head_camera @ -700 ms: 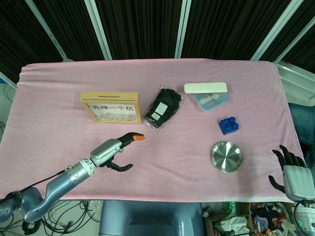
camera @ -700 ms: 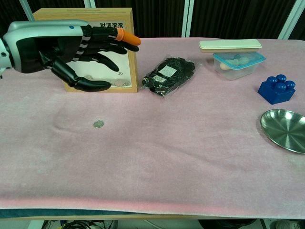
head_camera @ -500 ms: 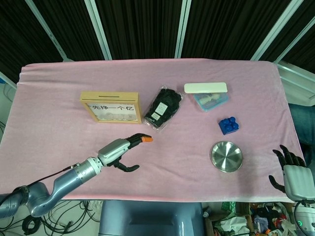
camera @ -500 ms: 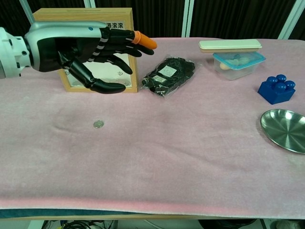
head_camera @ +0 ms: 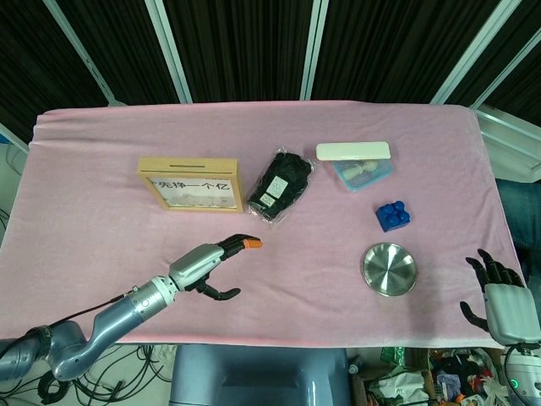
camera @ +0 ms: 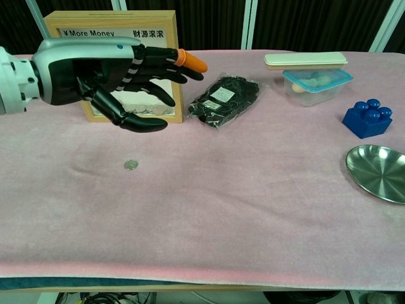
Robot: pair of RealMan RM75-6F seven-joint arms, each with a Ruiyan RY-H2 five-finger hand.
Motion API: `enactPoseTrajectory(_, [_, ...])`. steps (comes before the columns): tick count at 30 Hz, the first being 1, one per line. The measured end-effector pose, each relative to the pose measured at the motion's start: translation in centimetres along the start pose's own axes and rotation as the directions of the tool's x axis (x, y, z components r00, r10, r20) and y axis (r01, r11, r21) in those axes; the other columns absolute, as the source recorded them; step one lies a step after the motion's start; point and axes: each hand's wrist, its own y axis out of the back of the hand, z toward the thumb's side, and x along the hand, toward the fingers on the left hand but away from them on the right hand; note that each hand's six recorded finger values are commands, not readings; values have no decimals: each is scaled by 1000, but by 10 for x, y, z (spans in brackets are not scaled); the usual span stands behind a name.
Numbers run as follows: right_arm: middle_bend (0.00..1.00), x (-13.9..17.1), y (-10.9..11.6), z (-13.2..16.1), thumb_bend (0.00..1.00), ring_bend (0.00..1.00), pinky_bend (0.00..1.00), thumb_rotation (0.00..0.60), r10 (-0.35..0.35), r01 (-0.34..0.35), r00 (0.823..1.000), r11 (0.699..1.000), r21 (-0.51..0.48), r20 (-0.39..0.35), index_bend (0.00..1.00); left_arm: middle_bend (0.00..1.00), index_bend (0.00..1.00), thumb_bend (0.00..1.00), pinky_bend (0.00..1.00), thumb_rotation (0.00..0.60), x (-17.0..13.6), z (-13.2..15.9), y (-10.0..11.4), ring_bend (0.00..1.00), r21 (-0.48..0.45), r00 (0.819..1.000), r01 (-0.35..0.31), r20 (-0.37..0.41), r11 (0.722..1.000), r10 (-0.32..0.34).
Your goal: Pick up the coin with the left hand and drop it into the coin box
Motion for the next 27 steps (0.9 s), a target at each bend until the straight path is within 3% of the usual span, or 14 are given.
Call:
enactPoseTrajectory(11, [59, 0, 0, -1, 199, 159, 200, 600, 1, -1, 1000, 1000, -6, 5, 188, 70, 133, 345, 173, 600, -3, -4, 0, 0, 55, 1000, -2, -4, 998, 3])
enactPoseTrajectory(18, [59, 0, 0, -2, 199, 159, 200, 600, 5, -5, 1000, 1000, -8, 7, 188, 81, 137, 349, 171, 600, -6, -20, 3, 0, 199, 999, -25, -28, 980, 31])
enactPoseTrajectory(21, [59, 0, -1, -1, 199, 159, 200, 600, 7, -7, 1000, 1000, -7, 7, 188, 84, 147, 352, 167, 600, -7, -32, 6, 0, 315, 997, -48, -45, 948, 66])
enactPoseTrajectory(27, [59, 0, 0, -2, 199, 159, 200, 600, 6, -6, 1000, 1000, -6, 10, 188, 86, 217, 353, 166, 600, -12, -64, 6, 0, 560, 983, -83, -89, 825, 159])
